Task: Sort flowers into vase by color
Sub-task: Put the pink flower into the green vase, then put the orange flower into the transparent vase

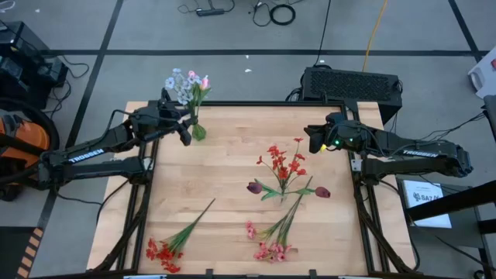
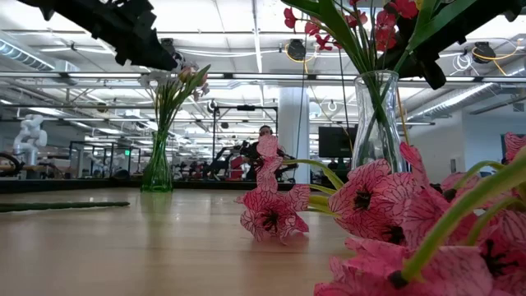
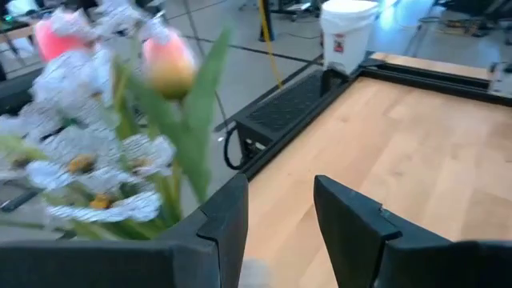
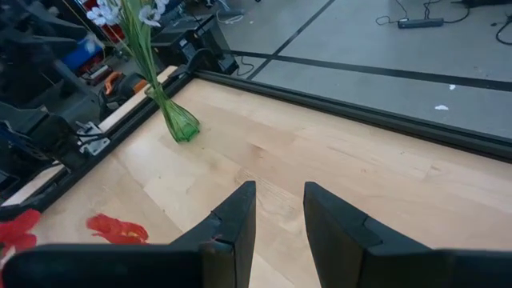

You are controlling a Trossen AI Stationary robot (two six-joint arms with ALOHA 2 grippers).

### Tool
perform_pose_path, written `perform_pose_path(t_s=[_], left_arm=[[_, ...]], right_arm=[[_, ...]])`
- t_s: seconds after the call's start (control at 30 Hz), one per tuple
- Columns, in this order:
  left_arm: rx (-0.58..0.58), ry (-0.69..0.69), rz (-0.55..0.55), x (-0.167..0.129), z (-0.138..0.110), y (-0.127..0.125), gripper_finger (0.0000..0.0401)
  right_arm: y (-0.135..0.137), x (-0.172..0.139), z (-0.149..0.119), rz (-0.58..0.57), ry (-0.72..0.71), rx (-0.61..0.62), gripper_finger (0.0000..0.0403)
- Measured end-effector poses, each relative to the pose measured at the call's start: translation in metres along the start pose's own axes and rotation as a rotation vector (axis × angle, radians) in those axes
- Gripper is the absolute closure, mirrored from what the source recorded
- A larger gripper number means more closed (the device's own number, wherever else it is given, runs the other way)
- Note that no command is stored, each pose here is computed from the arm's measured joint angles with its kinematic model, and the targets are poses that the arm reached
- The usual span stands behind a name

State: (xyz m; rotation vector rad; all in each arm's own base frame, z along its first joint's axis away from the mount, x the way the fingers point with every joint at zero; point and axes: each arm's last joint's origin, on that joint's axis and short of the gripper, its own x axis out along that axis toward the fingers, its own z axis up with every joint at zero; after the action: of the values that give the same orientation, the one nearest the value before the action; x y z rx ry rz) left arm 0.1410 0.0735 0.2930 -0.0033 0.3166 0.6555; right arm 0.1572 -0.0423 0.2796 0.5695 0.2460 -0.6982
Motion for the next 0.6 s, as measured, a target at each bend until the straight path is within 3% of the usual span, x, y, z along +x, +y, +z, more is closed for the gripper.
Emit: perform_pose_path(t_s=[0.13, 0.33, 0.6], left_arm=[[0.029, 0.019, -0.001, -0.005, 0.001, -0.012, 0.0251], [-0.057, 0.010, -0.024, -0.013, 0.001, -0.034, 0.0251], [-0.045, 0.036, -0.060, -0.016, -0.007, -0.069, 0.0251]], right_arm=[[-0.001, 0.000, -0.001, -0.005, 0.007, -0.007, 0.0305], [-0.002, 0.000, -0.003, -0.023, 0.032, -0.049, 0.0305], [-0.005, 0.000, -0.007, -0.050, 0.070, -0.069, 0.0305]])
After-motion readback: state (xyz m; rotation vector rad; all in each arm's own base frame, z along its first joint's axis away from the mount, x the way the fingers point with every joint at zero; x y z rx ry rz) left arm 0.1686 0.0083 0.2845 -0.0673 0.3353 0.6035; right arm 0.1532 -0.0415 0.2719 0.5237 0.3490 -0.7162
